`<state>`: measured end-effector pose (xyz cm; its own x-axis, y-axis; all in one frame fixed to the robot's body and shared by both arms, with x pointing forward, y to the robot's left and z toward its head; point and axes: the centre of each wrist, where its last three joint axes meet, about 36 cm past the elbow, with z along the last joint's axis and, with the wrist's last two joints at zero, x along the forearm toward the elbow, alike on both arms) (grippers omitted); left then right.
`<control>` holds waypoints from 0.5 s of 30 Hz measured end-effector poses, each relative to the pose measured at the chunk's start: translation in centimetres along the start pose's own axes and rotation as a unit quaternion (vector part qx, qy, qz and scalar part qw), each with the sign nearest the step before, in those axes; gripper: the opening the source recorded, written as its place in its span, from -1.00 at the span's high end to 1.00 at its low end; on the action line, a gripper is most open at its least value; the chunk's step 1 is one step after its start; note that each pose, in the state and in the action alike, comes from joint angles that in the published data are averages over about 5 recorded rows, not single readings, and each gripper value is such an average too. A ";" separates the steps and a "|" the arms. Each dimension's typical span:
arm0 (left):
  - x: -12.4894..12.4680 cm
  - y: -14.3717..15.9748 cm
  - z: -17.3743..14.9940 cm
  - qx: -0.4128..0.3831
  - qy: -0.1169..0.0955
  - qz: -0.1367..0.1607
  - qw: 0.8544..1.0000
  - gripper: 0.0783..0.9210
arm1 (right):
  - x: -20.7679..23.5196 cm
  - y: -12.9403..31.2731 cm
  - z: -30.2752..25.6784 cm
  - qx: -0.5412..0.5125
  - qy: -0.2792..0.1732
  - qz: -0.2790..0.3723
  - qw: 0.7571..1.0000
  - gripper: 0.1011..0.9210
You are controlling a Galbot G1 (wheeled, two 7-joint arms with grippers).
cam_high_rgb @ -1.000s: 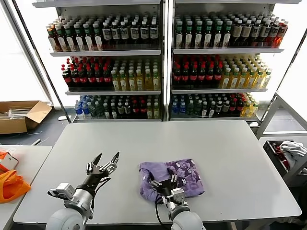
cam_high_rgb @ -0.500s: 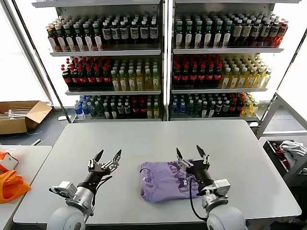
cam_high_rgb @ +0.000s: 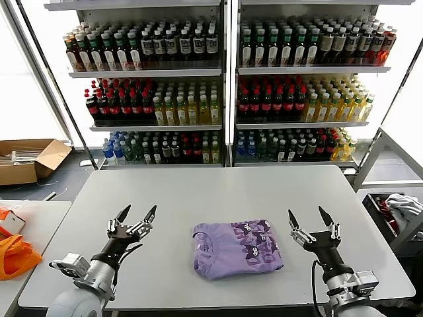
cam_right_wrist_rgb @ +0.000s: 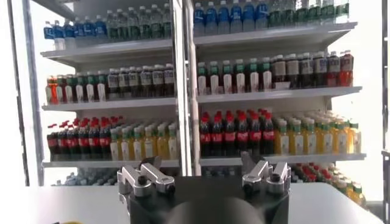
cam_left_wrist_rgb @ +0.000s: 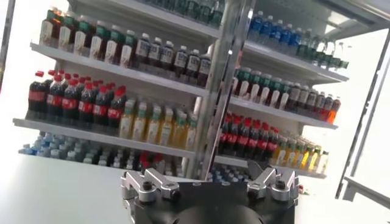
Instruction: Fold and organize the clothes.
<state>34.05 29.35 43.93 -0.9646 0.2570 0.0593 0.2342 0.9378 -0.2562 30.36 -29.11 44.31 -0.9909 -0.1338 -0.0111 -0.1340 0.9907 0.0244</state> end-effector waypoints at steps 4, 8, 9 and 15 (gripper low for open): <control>0.6 0.5 -1.0 -0.013 -0.009 0.000 1.000 -0.77 | 1.2 -1.2 0.1 0.011 0.000 0.003 1.000 -0.76; 1.4 0.9 -1.8 -0.017 -0.019 -0.001 1.000 -0.77 | 2.3 -2.3 0.4 0.023 -0.001 0.006 1.000 -0.76; 1.6 1.0 -2.0 -0.017 -0.022 -0.002 1.000 -0.77 | 2.7 -2.6 0.4 0.025 -0.001 0.008 1.000 -0.76; 3.3 2.2 -2.9 -0.016 -0.037 -0.017 0.999 -0.77 | 4.2 -4.1 0.6 0.034 -0.007 0.025 0.999 -0.76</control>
<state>31.77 32.97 46.32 -0.9780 0.2086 -0.0049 0.2044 0.9529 -0.2239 26.71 -33.77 43.59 -0.9962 -0.0837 -0.0246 -0.0826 0.9957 -0.0428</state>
